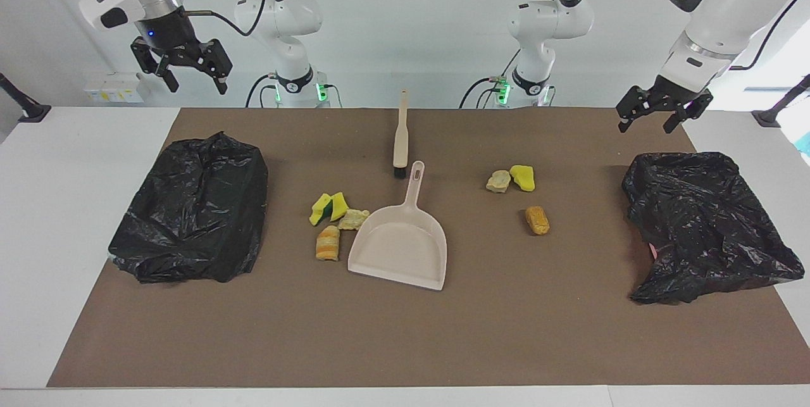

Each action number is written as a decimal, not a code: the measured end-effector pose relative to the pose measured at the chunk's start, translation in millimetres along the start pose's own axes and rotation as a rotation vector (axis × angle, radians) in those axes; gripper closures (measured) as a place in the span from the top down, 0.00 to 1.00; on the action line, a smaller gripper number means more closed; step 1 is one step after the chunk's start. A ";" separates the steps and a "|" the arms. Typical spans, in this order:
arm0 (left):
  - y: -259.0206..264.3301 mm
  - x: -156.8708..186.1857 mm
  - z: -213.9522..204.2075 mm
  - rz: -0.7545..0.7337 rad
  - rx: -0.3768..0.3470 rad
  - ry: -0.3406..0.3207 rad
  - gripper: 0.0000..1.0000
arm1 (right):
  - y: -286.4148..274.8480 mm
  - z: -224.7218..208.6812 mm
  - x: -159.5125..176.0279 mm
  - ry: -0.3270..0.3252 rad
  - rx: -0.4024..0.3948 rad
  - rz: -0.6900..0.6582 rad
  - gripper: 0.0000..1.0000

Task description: Sweep and dump trash in bin

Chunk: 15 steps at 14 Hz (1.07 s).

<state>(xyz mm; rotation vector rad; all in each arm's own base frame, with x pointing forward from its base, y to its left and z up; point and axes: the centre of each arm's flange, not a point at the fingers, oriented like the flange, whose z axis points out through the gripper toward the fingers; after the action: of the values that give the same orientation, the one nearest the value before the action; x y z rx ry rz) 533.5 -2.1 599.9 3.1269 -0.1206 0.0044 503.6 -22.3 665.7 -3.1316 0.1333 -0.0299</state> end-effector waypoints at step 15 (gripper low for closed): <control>0.0 0.0 0.0 0.000 0.000 0.000 1.00 | -8.4 27.9 -1.0 -0.060 -0.003 -0.016 1.00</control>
<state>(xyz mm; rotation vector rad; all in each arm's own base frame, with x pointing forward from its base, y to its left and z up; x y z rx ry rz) 533.5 -2.1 599.9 3.1269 -0.1206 0.0044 503.9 -13.7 637.8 -3.1327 0.1077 0.0638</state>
